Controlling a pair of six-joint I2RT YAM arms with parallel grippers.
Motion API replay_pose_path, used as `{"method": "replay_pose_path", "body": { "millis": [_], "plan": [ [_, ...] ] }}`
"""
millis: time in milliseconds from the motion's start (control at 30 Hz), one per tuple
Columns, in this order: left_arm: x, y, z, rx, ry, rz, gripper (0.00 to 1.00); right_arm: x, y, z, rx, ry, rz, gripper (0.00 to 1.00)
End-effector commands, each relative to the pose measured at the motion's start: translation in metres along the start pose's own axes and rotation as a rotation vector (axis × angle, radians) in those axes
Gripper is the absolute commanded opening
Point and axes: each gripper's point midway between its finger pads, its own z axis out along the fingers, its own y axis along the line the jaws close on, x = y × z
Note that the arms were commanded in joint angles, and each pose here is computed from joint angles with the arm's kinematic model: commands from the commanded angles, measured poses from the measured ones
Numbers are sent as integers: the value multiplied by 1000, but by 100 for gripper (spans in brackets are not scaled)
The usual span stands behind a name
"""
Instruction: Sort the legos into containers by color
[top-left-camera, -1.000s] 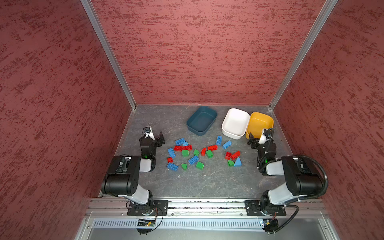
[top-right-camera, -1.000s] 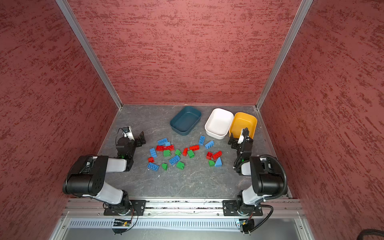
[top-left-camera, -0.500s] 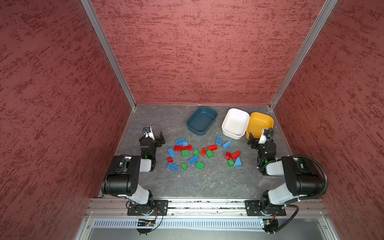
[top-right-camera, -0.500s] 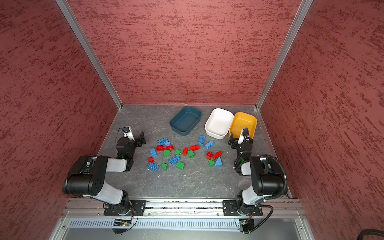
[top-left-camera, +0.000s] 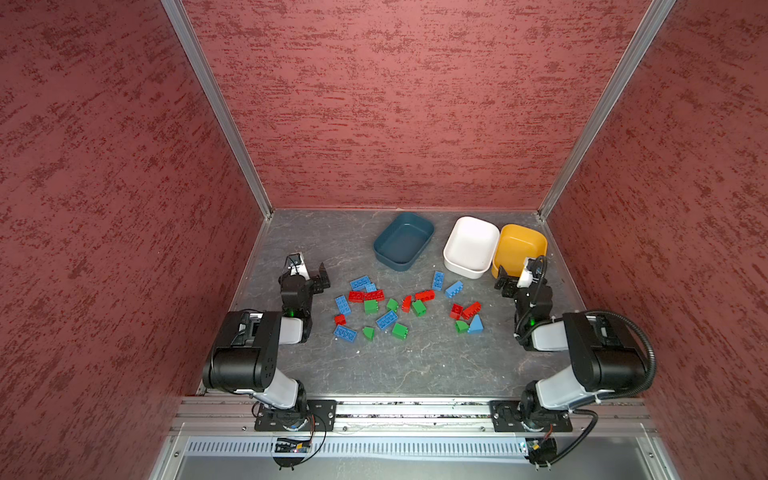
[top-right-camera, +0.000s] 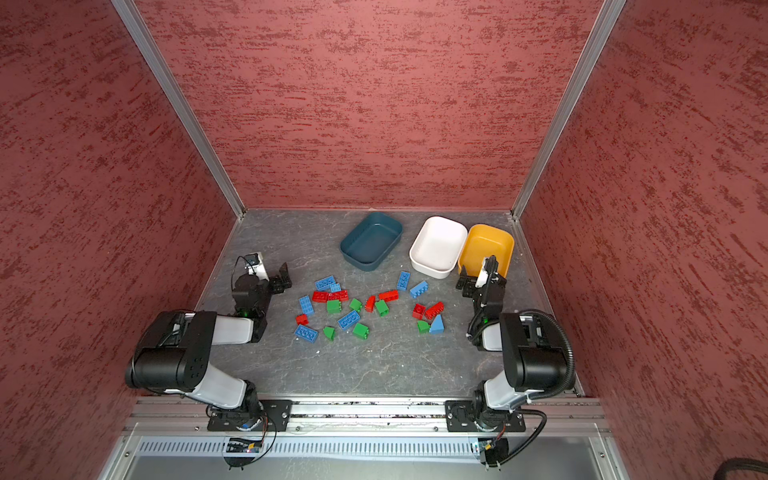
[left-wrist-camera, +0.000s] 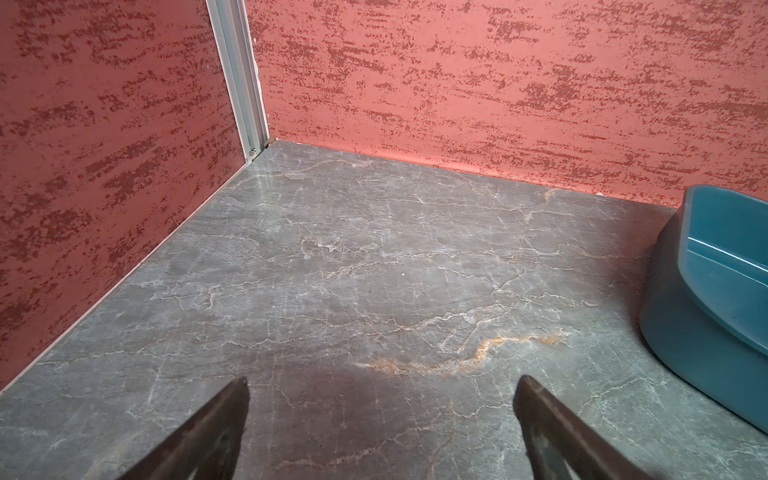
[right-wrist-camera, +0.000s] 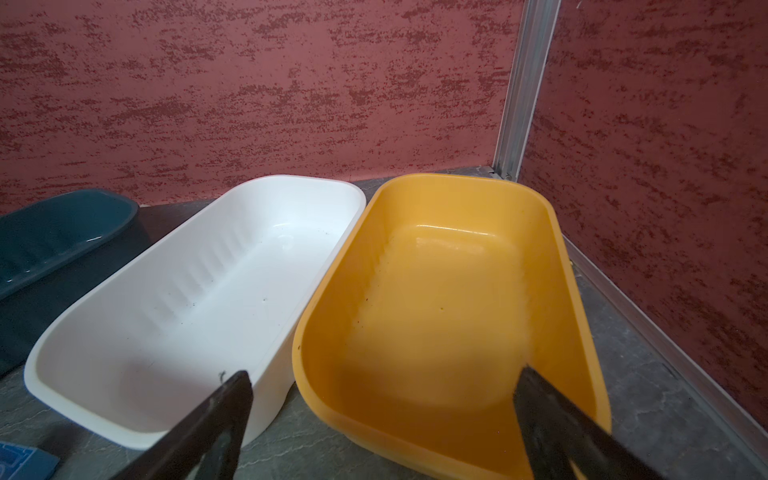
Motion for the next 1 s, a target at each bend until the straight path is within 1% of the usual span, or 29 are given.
{"method": "replay_pose_path", "body": {
  "millis": [0, 100, 133, 233, 300, 367, 400, 500, 600, 667, 733, 800, 867, 967],
  "plan": [
    [-5, -1, 1, -3, -16, 13, 99, -12, 1, 0, 0, -48, -7, 99],
    [-12, -2, -2, -12, -24, 19, 99, -19, 7, 1, -28, -41, -19, 99],
    [-13, -5, -4, 6, -23, 26, 99, -22, 8, 2, -30, -33, -19, 99],
    [-24, -4, -7, -41, -14, 42, 99, -38, 8, 6, -14, 19, 4, 99],
    [-34, -7, -10, -36, -2, 51, 99, -42, 4, 9, 22, 91, 74, 99],
    [-44, -10, -16, -33, -2, 57, 99, -39, 11, 5, -7, 163, 115, 99],
    [-50, -12, -19, -33, -12, 53, 99, -43, 17, 3, -36, 169, 133, 99],
    [-66, -17, -33, -43, -56, -24, 99, -47, 32, -11, -113, 194, 274, 99],
    [-79, -26, -45, -51, -95, -140, 99, -47, 50, -25, -199, 259, 431, 99],
    [-85, -39, -52, -43, -119, -207, 99, -40, 61, -33, -236, 332, 526, 99],
    [-88, -57, -57, -7, -136, -254, 99, -29, 72, -40, -267, 413, 604, 99],
    [-89, -76, -59, 27, -134, -285, 100, -11, 78, -44, -237, 508, 675, 99],
    [-90, -94, -58, 59, -123, -292, 99, 6, 85, -47, -201, 591, 698, 98],
    [-88, -120, -56, 79, -104, -287, 99, 29, 101, -51, -147, 692, 662, 94]
  ]
}}
